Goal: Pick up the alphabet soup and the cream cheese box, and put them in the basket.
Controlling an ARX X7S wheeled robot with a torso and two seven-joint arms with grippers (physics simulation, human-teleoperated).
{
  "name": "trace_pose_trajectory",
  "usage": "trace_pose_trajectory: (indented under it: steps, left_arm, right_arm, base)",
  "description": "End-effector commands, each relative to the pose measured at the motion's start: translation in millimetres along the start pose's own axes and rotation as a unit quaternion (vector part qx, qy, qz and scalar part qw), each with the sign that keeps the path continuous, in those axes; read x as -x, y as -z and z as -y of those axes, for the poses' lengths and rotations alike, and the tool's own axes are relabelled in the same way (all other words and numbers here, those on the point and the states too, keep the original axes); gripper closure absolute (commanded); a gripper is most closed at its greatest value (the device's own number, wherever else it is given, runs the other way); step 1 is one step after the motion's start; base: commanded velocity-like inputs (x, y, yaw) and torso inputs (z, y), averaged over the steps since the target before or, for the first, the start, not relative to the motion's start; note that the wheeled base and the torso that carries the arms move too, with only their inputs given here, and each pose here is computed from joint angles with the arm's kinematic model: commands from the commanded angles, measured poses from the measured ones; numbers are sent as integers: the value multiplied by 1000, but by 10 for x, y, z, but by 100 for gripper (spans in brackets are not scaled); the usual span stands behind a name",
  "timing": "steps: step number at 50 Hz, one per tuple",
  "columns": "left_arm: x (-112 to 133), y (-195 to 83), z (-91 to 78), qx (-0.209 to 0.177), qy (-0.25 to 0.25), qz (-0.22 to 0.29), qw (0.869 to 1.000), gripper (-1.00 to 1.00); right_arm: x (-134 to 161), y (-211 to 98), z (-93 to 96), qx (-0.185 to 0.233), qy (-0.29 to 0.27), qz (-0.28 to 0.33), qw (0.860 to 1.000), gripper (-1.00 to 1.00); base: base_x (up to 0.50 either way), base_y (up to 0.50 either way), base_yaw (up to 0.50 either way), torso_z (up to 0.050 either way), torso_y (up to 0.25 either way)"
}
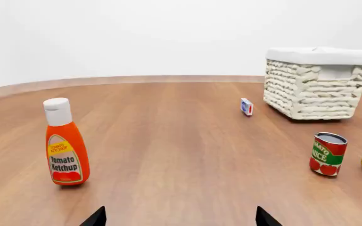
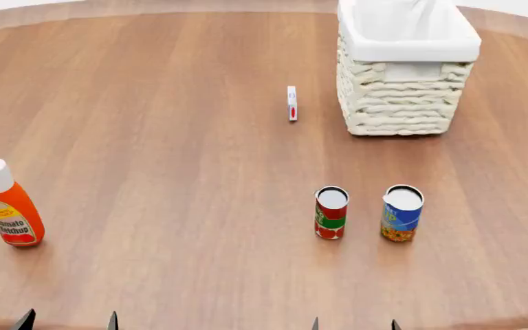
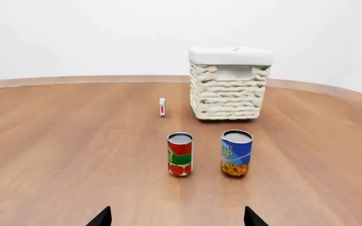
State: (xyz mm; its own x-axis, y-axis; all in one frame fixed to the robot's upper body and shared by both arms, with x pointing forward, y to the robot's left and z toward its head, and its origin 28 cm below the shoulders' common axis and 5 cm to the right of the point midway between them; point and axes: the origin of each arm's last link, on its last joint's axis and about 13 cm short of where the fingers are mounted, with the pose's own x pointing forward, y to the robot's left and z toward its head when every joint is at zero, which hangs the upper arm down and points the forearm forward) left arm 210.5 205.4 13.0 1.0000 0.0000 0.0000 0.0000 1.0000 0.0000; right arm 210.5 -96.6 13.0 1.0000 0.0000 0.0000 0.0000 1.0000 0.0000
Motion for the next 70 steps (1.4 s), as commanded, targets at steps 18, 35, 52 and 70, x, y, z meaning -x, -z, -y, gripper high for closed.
trace_pose_trajectory:
  steps: [18, 35, 52, 70]
  left_arm:
    - [32, -280, -23, -14, -1, 54, 998, -100]
    - [324, -1323, -42, -12, -2, 279, 960, -100]
    - [534, -1681, -60, -25, -10, 361, 932, -100]
    - [503, -1641, -49, -33, -9, 356, 934, -100]
  right_arm:
    - [2, -178, -15, 23, -2, 41, 999, -100]
    - [250, -1191, 18, 29, 7, 219, 975, -100]
    - [493, -1554, 27, 24, 1, 306, 952, -100]
    - [464, -1487, 9, 31, -9, 298, 954, -100]
  base:
    - [0, 0, 0, 0, 0]
    - [0, 0, 0, 0, 0]
    - [0, 0, 0, 0, 0]
    - [0, 0, 0, 0, 0]
